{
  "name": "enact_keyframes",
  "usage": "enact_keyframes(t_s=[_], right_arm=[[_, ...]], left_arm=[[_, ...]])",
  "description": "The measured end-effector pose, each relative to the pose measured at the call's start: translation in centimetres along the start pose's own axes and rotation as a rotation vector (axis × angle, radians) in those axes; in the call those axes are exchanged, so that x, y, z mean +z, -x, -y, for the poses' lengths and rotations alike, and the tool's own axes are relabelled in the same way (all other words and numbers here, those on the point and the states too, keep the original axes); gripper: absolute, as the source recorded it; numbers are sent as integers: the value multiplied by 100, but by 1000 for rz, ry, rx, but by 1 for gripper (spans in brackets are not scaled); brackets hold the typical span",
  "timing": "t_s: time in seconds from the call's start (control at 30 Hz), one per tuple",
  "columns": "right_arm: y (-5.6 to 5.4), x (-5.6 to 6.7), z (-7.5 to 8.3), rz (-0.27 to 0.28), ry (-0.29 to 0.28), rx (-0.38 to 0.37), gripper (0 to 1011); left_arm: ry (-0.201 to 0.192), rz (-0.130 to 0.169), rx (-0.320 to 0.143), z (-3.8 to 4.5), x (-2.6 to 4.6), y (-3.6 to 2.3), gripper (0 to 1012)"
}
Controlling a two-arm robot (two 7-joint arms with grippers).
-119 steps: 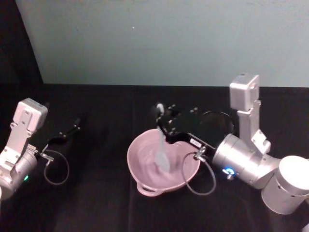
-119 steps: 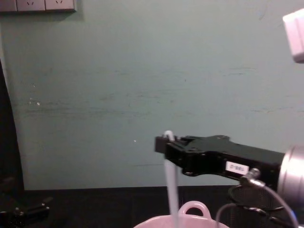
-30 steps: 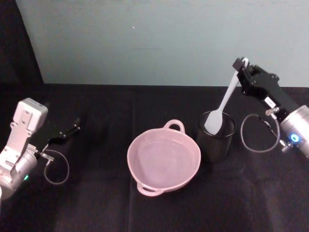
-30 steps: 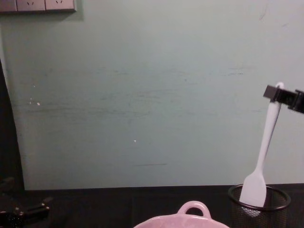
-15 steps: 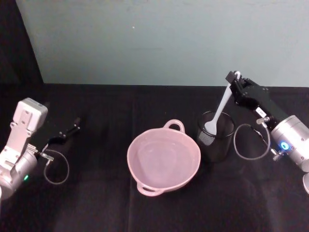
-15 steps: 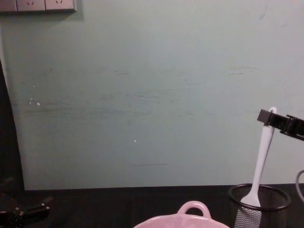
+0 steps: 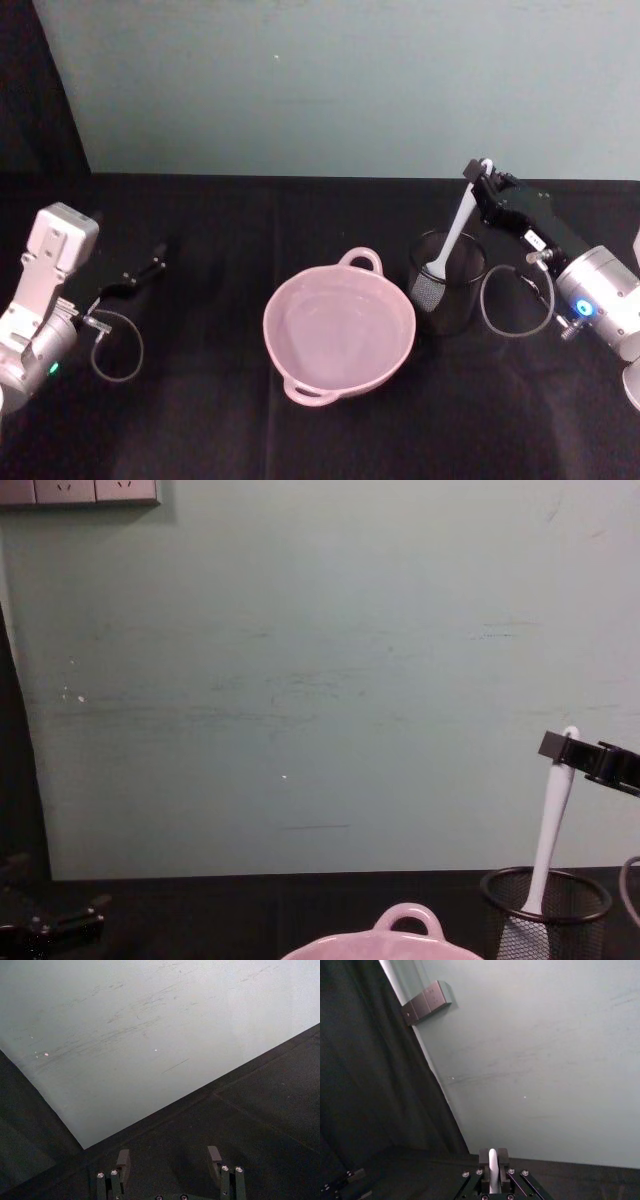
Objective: Use the one hand to pick up the spoon and stir the clear water in the bowl.
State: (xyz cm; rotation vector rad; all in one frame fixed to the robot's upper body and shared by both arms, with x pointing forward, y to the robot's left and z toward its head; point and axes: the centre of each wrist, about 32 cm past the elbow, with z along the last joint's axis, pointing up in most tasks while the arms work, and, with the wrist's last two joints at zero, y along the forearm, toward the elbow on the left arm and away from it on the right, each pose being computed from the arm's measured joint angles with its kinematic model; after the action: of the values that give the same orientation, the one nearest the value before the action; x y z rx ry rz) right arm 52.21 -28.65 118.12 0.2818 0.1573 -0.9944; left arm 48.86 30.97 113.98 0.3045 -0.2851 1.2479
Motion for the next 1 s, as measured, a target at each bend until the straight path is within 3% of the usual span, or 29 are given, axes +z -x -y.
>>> enact_keyframes(t_s=[0.53, 0.63, 0.8, 1.0], right_arm=[[-8, -73, 87, -70, 17, -32, 116], [-15, -87, 110, -79, 17, -39, 165], [-44, -104, 169, -88, 17, -62, 358], [-96, -103, 259, -92, 8, -98, 517]], left_arm=[[0, 0, 0, 0, 0, 0, 1005], [0, 0, 0, 0, 0, 0, 1005], [0, 0, 0, 0, 0, 0, 1005], [0, 0, 0, 0, 0, 0, 1005]])
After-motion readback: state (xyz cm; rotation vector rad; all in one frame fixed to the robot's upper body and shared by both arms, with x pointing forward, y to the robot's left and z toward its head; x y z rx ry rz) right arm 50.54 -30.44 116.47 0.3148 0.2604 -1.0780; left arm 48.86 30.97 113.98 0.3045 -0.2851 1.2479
